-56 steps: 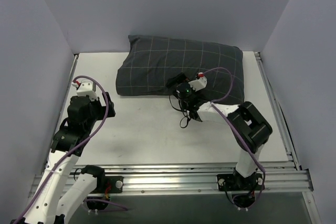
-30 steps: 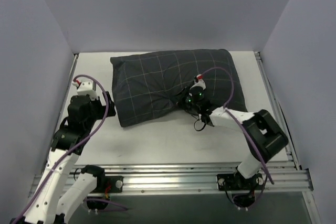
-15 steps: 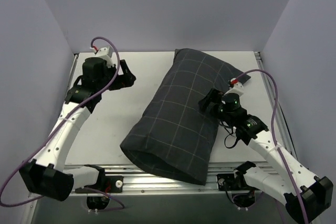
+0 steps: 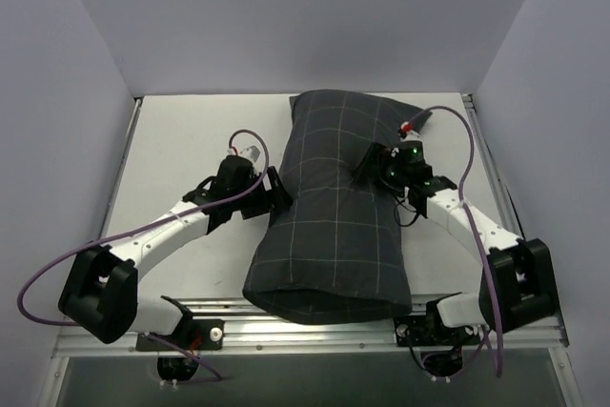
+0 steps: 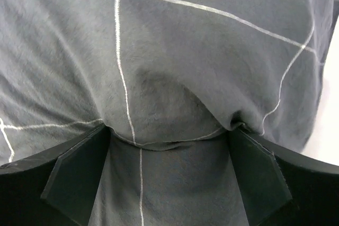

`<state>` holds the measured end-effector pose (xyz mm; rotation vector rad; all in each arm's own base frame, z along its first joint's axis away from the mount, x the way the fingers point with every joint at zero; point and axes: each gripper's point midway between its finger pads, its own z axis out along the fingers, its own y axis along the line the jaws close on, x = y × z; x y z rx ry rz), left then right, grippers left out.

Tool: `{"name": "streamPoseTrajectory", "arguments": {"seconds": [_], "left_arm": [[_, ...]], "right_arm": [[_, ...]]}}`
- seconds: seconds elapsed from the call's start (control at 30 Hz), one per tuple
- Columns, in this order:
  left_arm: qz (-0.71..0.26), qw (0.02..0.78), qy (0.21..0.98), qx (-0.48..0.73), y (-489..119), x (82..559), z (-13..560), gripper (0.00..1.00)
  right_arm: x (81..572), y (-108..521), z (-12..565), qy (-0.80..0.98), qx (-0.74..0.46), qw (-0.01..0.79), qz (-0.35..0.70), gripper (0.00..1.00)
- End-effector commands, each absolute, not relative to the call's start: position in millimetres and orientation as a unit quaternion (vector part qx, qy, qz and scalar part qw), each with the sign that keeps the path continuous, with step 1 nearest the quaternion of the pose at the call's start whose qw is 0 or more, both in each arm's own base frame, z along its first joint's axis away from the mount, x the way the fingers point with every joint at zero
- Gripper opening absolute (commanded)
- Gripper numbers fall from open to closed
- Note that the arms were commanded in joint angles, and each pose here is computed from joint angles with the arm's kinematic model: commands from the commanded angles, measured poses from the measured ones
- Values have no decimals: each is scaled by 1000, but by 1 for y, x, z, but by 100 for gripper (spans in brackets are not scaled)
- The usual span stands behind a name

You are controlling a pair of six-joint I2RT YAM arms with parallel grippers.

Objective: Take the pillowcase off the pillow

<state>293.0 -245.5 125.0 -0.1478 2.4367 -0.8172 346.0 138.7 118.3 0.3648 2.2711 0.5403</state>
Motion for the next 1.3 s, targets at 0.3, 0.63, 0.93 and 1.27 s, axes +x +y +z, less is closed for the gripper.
{"name": "streamPoseTrajectory", "arguments": {"seconds": [0.3, 0.63, 0.93, 1.27], "left_arm": [[-328, 371, 866, -70, -222, 265, 185, 89], [-285, 430, 855, -59, -208, 283, 225, 91], [-242, 512, 807, 167, -289, 273, 255, 88], [-206, 455, 866, 26, -273, 309, 168, 87]], "right_arm": [[439, 219, 148, 876, -13, 406, 260, 86], [395, 156, 206, 867, 53, 469, 160, 90], [322, 116, 165, 887, 95, 425, 151, 92], [368, 202, 119, 896, -1, 360, 262, 83]]}}
